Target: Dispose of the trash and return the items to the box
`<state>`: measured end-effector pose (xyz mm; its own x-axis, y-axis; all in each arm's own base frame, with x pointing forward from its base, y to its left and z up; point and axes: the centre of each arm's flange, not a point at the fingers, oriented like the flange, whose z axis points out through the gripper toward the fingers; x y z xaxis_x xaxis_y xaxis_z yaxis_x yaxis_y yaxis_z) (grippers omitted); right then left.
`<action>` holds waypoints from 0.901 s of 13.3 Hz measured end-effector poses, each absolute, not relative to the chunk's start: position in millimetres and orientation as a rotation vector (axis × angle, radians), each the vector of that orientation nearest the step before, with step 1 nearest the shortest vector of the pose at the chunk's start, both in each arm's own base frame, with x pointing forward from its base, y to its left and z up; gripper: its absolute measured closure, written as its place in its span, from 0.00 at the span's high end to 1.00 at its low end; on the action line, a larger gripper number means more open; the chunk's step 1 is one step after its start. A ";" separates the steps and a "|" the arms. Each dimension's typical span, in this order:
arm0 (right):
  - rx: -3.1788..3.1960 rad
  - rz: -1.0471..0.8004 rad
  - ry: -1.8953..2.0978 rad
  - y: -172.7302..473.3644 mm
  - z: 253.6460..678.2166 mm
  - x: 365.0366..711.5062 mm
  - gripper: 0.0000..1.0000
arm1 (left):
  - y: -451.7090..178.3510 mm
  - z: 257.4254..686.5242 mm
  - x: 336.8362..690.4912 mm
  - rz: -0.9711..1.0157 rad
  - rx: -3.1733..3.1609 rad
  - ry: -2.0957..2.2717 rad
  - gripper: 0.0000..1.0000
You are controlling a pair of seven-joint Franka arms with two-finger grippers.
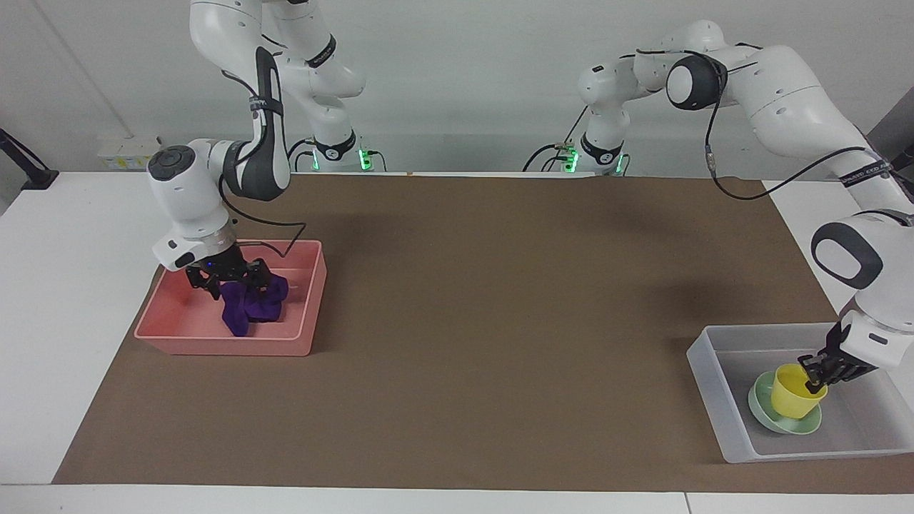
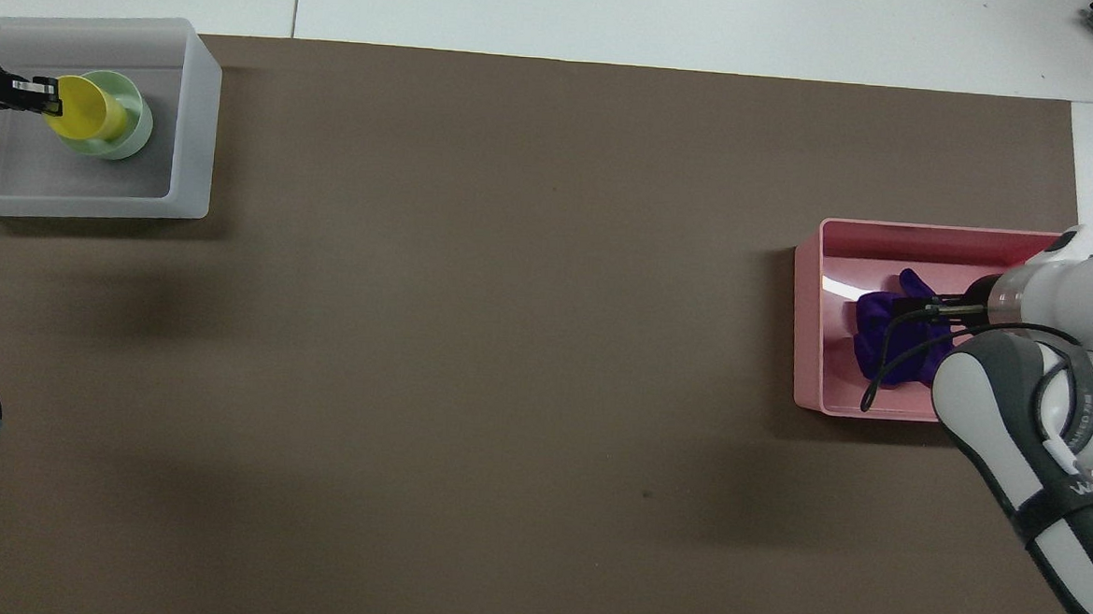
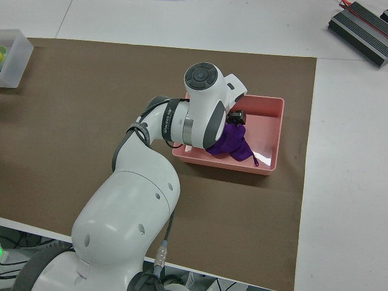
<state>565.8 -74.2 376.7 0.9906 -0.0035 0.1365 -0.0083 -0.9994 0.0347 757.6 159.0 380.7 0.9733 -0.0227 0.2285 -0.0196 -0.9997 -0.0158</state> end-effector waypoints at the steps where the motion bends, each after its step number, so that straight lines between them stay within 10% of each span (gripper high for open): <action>1: 3.102 0.207 -0.034 -66.4 385.7 565.0 1.00 | 159.0 381.1 757.0 -0.352 -3.109 0.033 0.37; 4: 3.112 0.174 -0.106 -36.0 418.6 563.7 1.00 | 158.8 387.3 755.2 -0.343 -3.111 0.034 0.49; 8: 3.117 0.114 -0.120 -10.0 474.0 560.6 1.00 | 152.9 425.5 752.8 -0.418 -3.091 0.073 0.97; 12: 3.115 0.077 -0.118 -7.2 542.7 557.8 1.00 | 104.3 483.6 726.3 -0.457 -3.077 0.177 1.00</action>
<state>557.8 -7.2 542.7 0.9959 -0.0747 0.0505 -0.0758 -0.9969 0.0210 726.3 104.3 483.6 0.9505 -0.1160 0.2884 -0.1085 -0.9932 -0.0419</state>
